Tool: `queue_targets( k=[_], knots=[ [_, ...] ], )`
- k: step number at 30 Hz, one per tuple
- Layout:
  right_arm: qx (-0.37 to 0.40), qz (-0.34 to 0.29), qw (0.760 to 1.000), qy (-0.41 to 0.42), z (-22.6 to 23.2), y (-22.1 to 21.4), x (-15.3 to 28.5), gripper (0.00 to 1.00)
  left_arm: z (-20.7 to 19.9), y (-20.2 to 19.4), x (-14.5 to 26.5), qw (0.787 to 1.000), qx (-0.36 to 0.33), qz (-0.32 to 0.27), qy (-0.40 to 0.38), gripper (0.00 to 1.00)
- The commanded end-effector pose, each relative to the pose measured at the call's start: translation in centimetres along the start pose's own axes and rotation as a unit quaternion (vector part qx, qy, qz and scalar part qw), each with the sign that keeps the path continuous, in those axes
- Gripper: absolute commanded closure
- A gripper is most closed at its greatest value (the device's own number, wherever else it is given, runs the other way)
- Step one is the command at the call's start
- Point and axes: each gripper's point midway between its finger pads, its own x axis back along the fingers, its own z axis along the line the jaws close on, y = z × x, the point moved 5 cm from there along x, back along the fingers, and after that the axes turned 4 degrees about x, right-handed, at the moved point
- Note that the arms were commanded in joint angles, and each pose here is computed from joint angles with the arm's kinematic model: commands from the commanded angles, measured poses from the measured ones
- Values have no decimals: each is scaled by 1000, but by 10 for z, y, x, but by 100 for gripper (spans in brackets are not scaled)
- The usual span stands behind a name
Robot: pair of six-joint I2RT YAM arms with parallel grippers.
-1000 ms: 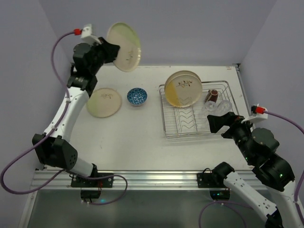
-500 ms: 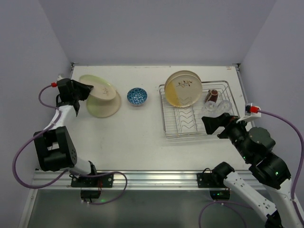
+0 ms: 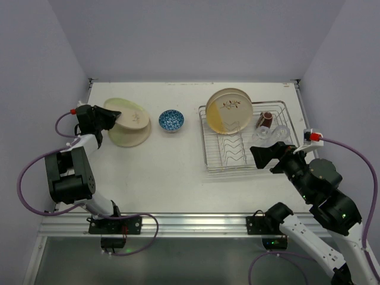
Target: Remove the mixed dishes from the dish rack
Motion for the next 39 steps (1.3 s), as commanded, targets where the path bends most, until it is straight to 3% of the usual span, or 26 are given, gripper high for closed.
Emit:
queue_targets(
  k=[1,7,9,16,21,24,29,39],
  knots=[
    [-1,-14,1000,13,4,5,-1,1,-39,21,7,995,-17,-42,-93,100],
    [-1,-11,1000,14,3,2,-1,1,-24,17,10,995,-23,-52,-79,97],
    [-1,-10,1000,14,3,2,-1,1,-17,13,9,996,-17,-49,-76,84],
    [-2,-14,1000,17,3,3,2,1,-1,8,7,997,-10,-42,-58,62],
    [-3,-12,1000,14,3,2,0,1,7,10,10,998,-14,-53,-19,25],
    [-3,-10,1000,18,4,1,-2,1,10,12,11,998,-23,-55,5,16],
    [-2,-12,1000,18,5,3,-2,1,14,21,15,995,-38,-72,51,10],
    [0,-7,1000,25,6,0,-3,1,25,15,5,990,-65,-37,123,0]
  ],
)
